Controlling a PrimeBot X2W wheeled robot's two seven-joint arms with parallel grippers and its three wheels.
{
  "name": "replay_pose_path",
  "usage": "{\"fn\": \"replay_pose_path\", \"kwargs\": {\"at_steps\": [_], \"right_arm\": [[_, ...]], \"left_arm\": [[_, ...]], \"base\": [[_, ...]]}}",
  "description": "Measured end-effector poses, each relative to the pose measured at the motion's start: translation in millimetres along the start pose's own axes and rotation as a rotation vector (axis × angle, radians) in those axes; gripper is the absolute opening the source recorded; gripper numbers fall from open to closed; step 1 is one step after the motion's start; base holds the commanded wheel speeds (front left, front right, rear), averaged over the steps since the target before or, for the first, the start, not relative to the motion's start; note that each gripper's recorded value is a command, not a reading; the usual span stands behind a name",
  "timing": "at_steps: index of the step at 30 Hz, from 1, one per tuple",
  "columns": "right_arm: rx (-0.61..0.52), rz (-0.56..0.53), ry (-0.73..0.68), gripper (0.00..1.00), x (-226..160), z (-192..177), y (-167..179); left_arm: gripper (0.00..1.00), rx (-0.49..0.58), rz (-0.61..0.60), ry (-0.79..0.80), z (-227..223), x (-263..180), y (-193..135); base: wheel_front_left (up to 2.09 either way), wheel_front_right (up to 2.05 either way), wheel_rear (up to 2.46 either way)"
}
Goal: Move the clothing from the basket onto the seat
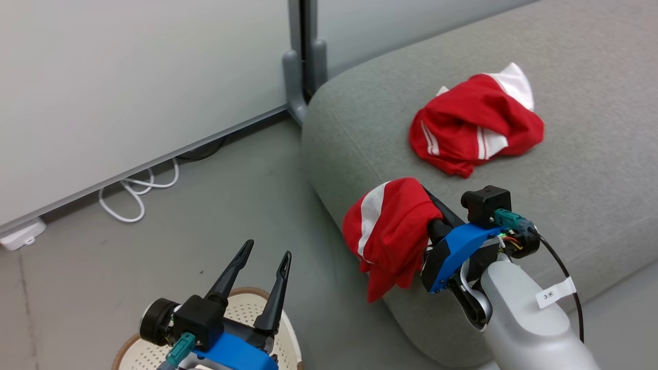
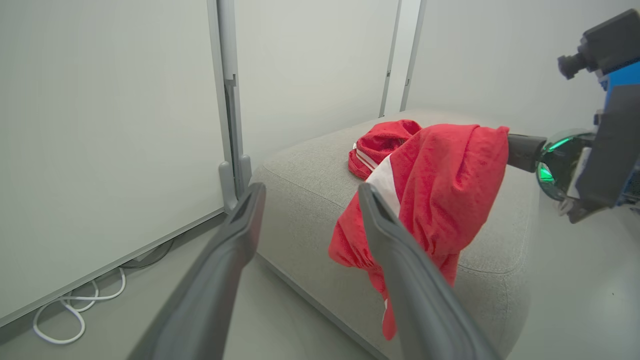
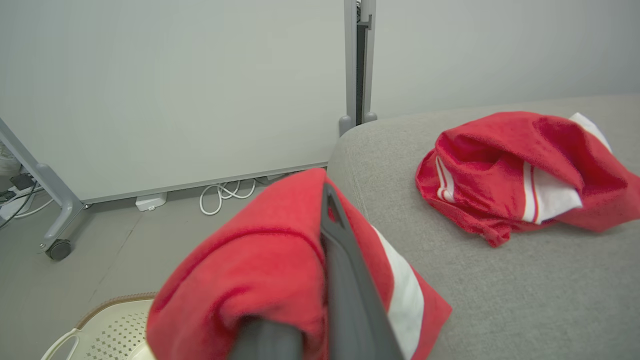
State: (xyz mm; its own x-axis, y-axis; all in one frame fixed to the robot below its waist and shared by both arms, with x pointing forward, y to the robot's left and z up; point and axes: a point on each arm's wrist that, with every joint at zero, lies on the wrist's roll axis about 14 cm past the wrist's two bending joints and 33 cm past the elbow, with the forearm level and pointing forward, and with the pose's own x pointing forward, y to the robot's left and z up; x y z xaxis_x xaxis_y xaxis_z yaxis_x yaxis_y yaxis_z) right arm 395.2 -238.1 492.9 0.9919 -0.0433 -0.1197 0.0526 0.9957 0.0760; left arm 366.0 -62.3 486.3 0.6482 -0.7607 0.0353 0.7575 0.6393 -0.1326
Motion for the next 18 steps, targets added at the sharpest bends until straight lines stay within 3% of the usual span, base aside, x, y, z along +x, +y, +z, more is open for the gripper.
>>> {"fn": "replay_pose_path", "kwargs": {"at_steps": [18], "right_arm": [[0.030, -0.152, -0.007, 0.00, -30, -6, -50]], "left_arm": [[1.00, -0.023, -0.164, 0.023, -12, 34, -33]], "base": [[0.00, 0.00, 0.00]]}}
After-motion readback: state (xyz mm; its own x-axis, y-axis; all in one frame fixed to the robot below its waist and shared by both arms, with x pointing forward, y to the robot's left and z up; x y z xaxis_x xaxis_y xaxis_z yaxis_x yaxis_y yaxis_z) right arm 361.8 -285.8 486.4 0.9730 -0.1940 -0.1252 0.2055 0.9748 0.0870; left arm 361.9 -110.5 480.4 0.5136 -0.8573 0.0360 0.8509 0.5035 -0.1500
